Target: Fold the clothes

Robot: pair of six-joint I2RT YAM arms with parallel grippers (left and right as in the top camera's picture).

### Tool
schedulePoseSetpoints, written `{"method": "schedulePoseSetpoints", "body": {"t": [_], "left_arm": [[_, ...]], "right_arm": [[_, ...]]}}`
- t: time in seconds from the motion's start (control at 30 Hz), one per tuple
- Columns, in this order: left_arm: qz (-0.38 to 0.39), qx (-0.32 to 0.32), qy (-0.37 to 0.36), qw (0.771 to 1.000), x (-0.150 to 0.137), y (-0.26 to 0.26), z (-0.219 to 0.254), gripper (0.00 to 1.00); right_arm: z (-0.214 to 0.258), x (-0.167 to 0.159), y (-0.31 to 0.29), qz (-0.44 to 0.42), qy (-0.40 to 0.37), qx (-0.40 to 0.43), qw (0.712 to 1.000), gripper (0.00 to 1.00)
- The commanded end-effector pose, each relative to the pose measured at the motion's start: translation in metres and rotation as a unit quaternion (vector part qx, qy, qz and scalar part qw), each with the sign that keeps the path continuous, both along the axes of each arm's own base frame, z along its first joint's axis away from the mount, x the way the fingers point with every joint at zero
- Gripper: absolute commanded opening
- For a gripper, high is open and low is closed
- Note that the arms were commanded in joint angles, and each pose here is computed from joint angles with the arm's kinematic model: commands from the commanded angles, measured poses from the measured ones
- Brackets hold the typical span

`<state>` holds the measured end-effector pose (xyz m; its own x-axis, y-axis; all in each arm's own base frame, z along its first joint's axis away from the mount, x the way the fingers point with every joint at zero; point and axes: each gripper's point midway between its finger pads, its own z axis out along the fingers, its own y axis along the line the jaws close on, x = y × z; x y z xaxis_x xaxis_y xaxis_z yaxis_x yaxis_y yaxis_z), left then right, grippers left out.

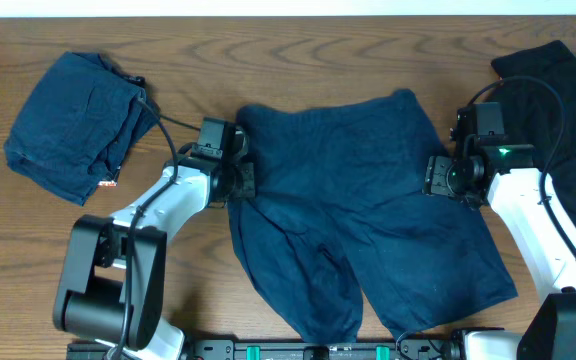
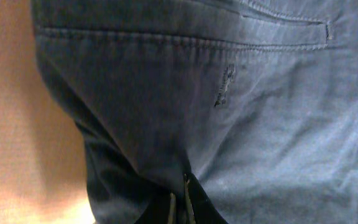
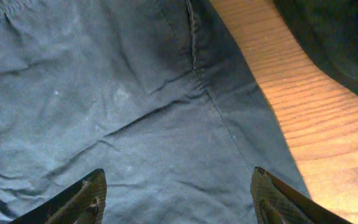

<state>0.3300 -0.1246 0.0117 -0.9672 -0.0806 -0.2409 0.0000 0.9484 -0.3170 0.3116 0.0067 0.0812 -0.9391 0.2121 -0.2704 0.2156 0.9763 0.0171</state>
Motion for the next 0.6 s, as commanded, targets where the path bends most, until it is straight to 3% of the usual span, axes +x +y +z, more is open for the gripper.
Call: {"method": "schedulePoseSetpoints", "body": {"t": [0.0,0.2,0.37,0.47,0.57], "left_arm": [[0.036,-0.023,-0.029,0.999,0.007,0.001,0.036,0.06],[0.121,0.003,-0.142,0.983,0.007,0.064,0.127,0.06],[0.188,-0.012,-0.297,0.936,0.007,0.111,0.232,0.06],[0.169,-0.043,-0.364,0.915,0.011,0.103,0.286,0.06],[0.11,-0.097,-0.382,0.912,0.017,0.065,0.314,0.06]], "right_arm": [[-0.004,-0.001,0.0,0.011,0.005,0.005,1.0,0.72],[-0.003,-0.001,-0.016,-0.026,0.004,-0.012,1.0,0.73],[-0.003,0.0,-0.023,-0.038,0.002,-0.011,0.999,0.72],[-0.003,0.001,-0.023,-0.038,-0.002,-0.011,0.999,0.73],[-0.002,0.002,-0.023,-0.038,-0.004,-0.009,0.999,0.73]]}}
